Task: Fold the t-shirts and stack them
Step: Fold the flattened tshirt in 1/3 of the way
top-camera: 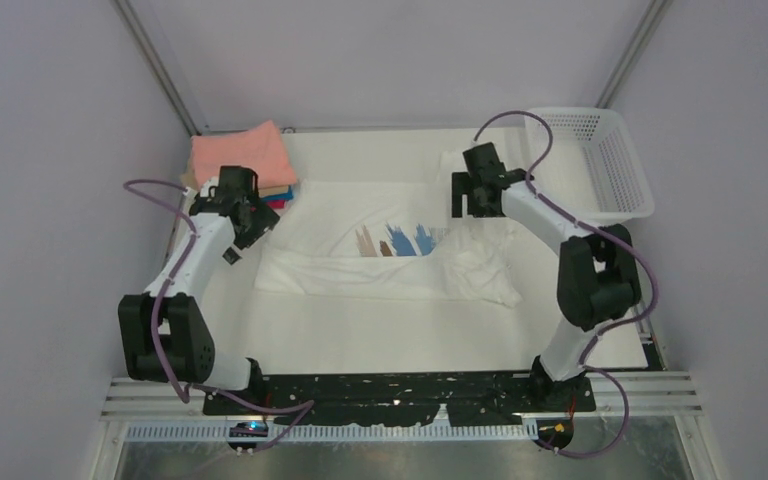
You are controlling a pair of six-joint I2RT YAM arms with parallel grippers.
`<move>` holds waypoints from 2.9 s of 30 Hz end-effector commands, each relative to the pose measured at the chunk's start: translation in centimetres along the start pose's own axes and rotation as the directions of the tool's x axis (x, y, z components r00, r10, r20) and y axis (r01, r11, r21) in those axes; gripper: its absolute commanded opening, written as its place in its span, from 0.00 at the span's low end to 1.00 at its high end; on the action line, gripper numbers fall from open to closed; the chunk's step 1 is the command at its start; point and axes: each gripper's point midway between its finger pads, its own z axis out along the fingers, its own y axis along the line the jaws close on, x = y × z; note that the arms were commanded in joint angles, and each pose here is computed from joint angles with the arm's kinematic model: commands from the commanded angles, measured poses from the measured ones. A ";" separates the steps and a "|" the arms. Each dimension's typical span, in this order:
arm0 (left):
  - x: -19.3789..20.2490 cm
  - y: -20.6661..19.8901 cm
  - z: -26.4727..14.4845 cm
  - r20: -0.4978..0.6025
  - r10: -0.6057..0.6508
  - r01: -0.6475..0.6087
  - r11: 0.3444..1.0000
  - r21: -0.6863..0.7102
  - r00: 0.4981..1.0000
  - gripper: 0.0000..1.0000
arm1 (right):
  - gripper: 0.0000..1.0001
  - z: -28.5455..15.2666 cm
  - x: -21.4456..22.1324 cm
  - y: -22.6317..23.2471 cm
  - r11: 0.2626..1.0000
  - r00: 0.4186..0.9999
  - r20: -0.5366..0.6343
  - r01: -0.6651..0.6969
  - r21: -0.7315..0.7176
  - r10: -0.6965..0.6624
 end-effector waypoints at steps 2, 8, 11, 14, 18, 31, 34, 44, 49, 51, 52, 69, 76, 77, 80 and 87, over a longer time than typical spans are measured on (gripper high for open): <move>3.3 -0.2 -0.8 -0.055 0.115 -0.109 0.989 0.095 0.992 1.00 | 0.95 -5.6 2.7 1.3 0.941 0.976 0.087 -0.168 -0.295 0.201; 6.6 -1.0 0.6 -0.126 0.172 -0.149 0.974 0.172 0.977 1.00 | 0.95 -6.1 7.1 5.2 0.829 0.973 -0.006 -0.198 -0.523 0.229; 6.9 -1.0 1.1 -0.122 0.186 -0.164 0.971 0.173 0.975 1.00 | 0.95 -4.8 6.9 5.8 0.823 0.972 -0.011 -0.205 -0.530 0.236; 7.4 -0.6 1.7 -0.133 0.191 -0.169 0.972 0.162 0.973 1.00 | 0.95 -3.8 6.3 6.4 0.819 0.972 -0.017 -0.207 -0.535 0.234; 7.7 -0.2 2.4 -0.143 0.196 -0.176 0.974 0.139 0.970 1.00 | 0.95 -2.3 5.6 7.2 0.813 0.973 -0.022 -0.204 -0.545 0.230; 7.7 0.3 2.5 -0.141 0.192 -0.177 0.977 0.116 0.971 0.99 | 0.95 -0.6 -4.0 12.3 0.757 0.941 0.094 -0.199 -0.622 0.324; 7.7 0.1 2.3 -0.145 0.199 -0.181 0.976 0.124 0.969 1.00 | 0.95 -0.8 -6.6 13.0 0.781 0.938 0.146 -0.169 -0.602 0.315; 7.0 -1.5 -0.4 -0.083 0.209 -0.188 0.960 0.206 0.974 1.00 | 0.95 -5.1 4.2 5.2 0.933 0.976 0.091 -0.161 -0.320 0.199; 8.0 -3.3 0.8 -0.115 0.236 -0.201 0.945 0.258 0.965 1.00 | 0.95 -5.7 12.4 2.3 0.935 0.973 -0.011 -0.224 -0.275 0.230; 8.5 -3.6 1.7 -0.147 0.249 -0.208 0.946 0.248 0.957 1.00 | 0.95 -5.1 13.8 1.5 0.939 0.970 -0.033 -0.243 -0.244 0.243; 8.8 -3.7 2.3 -0.165 0.257 -0.213 0.947 0.242 0.952 1.00 | 0.95 -4.8 14.2 1.1 0.942 0.968 -0.038 -0.249 -0.224 0.247; 13.7 2.2 2.7 -0.276 0.276 -0.240 0.958 0.156 0.921 1.00 | 0.95 -5.4 21.2 -0.2 0.928 0.945 -0.237 -0.283 -0.243 0.226; 16.7 5.2 1.4 -0.301 0.278 -0.230 0.956 0.184 0.912 1.00 | 0.95 -7.8 24.4 -0.2 0.912 0.928 -0.301 -0.305 -0.273 0.220; 17.1 5.6 1.3 -0.303 0.275 -0.228 0.956 0.182 0.912 1.00 | 0.95 -8.5 24.4 -0.4 0.912 0.930 -0.293 -0.305 -0.273 0.223; 17.7 6.4 0.9 -0.299 0.260 -0.214 0.960 0.178 0.918 0.99 | 0.95 -9.6 25.0 -1.0 0.918 0.926 -0.298 -0.310 -0.247 0.232; 18.5 8.4 0.1 -0.307 0.244 -0.208 0.968 0.143 0.920 1.00 | 0.95 -10.4 28.4 -0.3 0.916 0.879 -0.414 -0.343 -0.206 0.236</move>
